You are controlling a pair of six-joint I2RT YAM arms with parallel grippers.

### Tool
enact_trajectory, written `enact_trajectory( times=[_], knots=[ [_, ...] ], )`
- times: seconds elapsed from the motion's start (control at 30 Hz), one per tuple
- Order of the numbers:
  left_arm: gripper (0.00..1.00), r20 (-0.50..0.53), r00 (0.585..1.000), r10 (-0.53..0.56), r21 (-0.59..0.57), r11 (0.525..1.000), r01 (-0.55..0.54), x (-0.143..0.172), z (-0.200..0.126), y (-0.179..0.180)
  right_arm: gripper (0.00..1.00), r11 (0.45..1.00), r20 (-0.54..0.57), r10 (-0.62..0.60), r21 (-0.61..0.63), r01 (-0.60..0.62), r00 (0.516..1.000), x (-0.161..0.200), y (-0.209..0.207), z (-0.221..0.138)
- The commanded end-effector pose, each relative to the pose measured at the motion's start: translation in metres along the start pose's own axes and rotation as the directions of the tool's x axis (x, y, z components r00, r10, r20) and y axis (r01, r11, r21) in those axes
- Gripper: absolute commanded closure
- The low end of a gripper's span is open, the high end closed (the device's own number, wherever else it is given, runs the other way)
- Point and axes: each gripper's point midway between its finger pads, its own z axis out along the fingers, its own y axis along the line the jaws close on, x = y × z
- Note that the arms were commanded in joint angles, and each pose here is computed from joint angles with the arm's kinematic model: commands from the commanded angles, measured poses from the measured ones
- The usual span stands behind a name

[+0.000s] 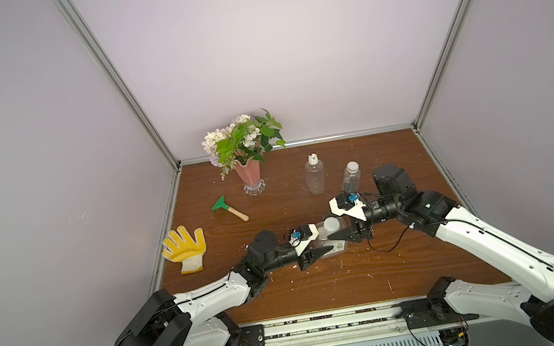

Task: Screw on the bottle caps
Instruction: Screw the bottle cap onto the plastic bottle.

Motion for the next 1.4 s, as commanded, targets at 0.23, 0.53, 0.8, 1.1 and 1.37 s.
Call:
enact_trajectory(
  times=[0.23,0.53,0.8,1.1,1.37],
  knots=[
    [0.58,0.04,0.999,0.037,-0.009,0.999,-0.036,-0.017,0.004,0.005,0.48,1.0,0.038,0.001,-0.017,0.0,0.999,-0.009,0.005,-0.007],
    [0.59,0.08,0.995,0.053,-0.054,0.997,-0.049,-0.03,0.003,0.013,0.63,0.998,0.007,0.053,0.019,-0.053,0.999,0.008,-0.002,-0.001],
    [0.6,0.132,0.986,0.101,-0.15,0.985,-0.081,-0.055,0.002,0.03,0.89,0.964,-0.015,0.209,0.171,-0.204,0.978,0.038,-0.025,0.006],
    [0.6,0.157,0.98,0.123,-0.235,0.968,-0.084,-0.066,0.001,0.046,1.0,0.839,0.064,0.33,0.437,-0.323,0.942,0.063,-0.052,-0.007],
    [0.6,0.157,0.981,0.113,-0.245,0.967,-0.072,-0.063,0.004,0.049,1.0,0.797,0.103,0.332,0.501,-0.337,0.938,0.066,-0.051,-0.011]
  ],
)
